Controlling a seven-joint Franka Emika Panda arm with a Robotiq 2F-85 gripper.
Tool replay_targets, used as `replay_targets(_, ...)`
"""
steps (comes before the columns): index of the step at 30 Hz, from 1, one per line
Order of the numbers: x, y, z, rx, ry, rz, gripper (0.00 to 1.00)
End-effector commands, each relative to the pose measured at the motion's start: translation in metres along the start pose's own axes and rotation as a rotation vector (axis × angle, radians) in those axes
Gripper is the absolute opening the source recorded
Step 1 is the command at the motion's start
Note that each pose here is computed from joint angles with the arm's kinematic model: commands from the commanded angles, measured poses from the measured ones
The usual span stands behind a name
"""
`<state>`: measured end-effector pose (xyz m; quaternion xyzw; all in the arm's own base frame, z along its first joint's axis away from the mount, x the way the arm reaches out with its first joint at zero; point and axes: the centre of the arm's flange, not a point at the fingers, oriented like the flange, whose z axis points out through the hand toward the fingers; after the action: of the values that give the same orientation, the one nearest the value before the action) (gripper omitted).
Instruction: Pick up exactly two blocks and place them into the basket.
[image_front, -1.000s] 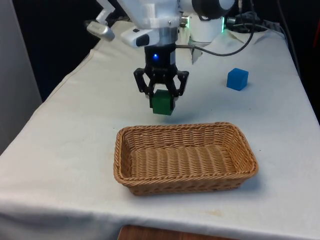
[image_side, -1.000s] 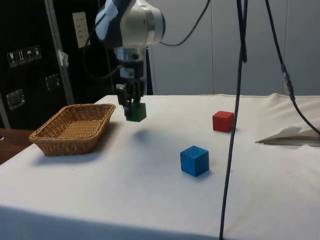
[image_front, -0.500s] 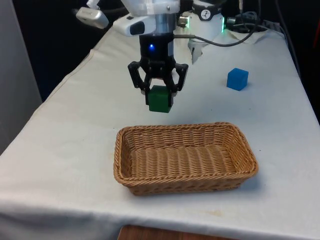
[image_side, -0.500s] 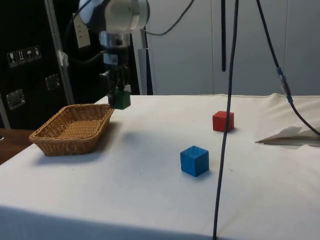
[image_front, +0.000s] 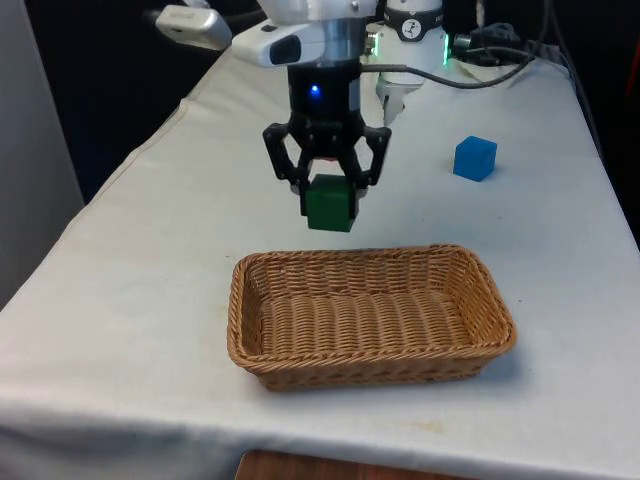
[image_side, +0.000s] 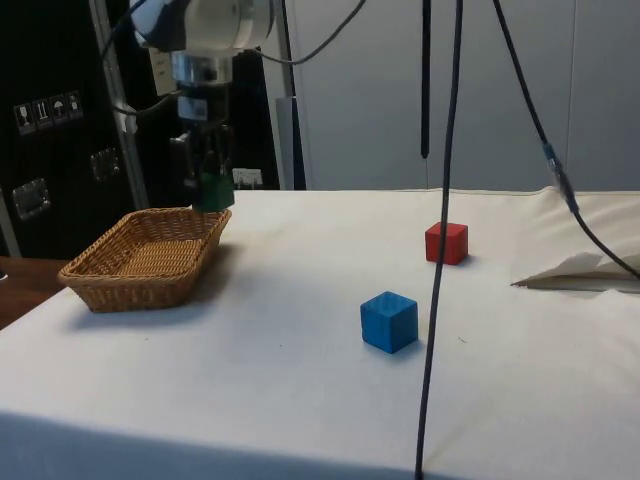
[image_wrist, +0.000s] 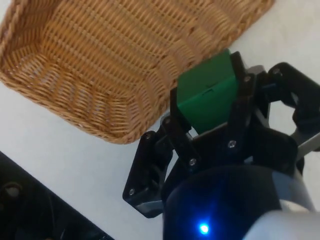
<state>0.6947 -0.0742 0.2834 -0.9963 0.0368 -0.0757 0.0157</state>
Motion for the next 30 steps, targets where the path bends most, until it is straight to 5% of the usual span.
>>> replay_targets(1,0.007,-0.005,0.002,0.003,-0.004,0.001,0.0)
replay_targets(23,0.034,-0.064,0.012,0.023,0.029,-0.012,0.0)
replay_targets(30,0.043,-0.083,0.033,0.078,0.032,-0.006,0.0)
